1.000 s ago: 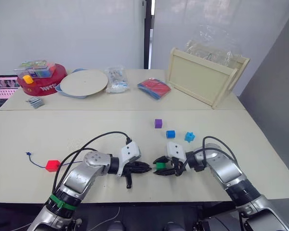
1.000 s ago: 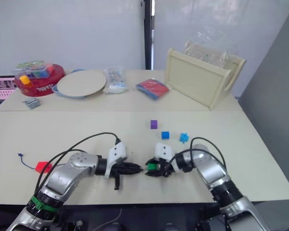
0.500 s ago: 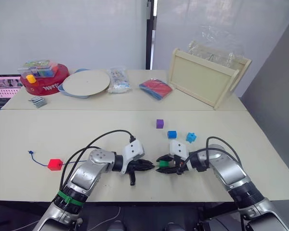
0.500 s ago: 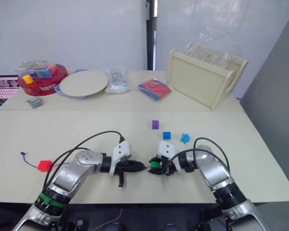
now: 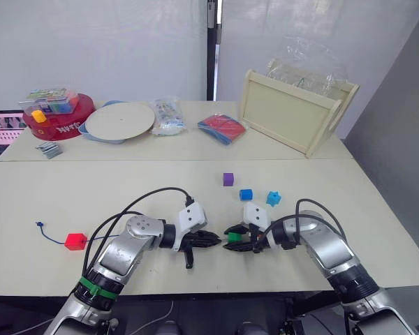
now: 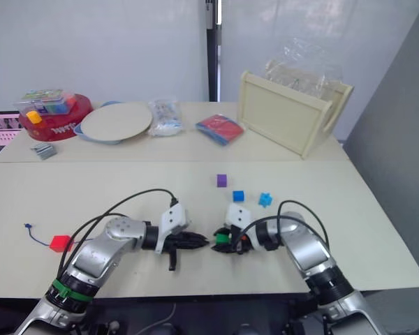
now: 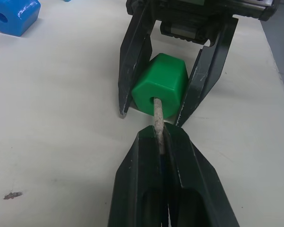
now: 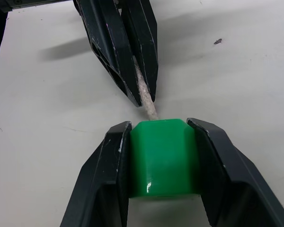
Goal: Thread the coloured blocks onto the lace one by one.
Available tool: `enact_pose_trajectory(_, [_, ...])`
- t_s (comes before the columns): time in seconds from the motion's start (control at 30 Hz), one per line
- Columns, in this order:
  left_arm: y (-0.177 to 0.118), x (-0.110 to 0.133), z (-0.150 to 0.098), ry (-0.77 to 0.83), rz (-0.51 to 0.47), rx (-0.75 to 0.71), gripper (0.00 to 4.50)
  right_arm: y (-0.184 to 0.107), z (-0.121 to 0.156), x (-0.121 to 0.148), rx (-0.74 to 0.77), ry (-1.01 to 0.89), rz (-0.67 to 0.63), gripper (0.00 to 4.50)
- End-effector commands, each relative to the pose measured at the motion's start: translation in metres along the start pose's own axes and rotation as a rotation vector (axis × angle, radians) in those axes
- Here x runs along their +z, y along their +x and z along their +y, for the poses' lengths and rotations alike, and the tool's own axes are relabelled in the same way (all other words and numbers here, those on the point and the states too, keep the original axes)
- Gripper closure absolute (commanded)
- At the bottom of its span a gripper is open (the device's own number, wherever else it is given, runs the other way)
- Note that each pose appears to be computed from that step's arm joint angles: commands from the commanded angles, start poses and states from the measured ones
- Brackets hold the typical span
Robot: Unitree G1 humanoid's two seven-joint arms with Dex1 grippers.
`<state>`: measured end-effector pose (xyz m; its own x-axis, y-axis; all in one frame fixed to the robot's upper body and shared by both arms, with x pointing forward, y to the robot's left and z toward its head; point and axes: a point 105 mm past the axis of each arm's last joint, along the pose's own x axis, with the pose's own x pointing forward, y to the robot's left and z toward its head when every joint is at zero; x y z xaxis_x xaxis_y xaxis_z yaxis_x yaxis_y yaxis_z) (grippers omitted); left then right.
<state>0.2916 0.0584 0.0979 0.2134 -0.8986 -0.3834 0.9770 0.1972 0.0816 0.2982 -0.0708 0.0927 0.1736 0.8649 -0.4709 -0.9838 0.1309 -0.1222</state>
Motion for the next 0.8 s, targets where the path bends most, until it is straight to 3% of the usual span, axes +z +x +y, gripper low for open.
enact_pose_trajectory(0.03, [0.008, 0.026, -0.010, 0.143, -0.065, -0.069, 4.50, 0.020, 0.028, 0.006, 0.129, -0.013, -0.032, 3.12])
enact_pose_trajectory(0.43, [0.007, 0.021, 0.002, 0.196, -0.057, -0.070, 4.50, 0.020, 0.027, 0.007, 0.096, -0.002, -0.047, 3.12])
enact_pose_trajectory(0.8, [0.015, 0.032, -0.015, 0.137, -0.103, -0.117, 4.50, 0.028, 0.030, 0.004, 0.060, 0.036, -0.041, 3.12])
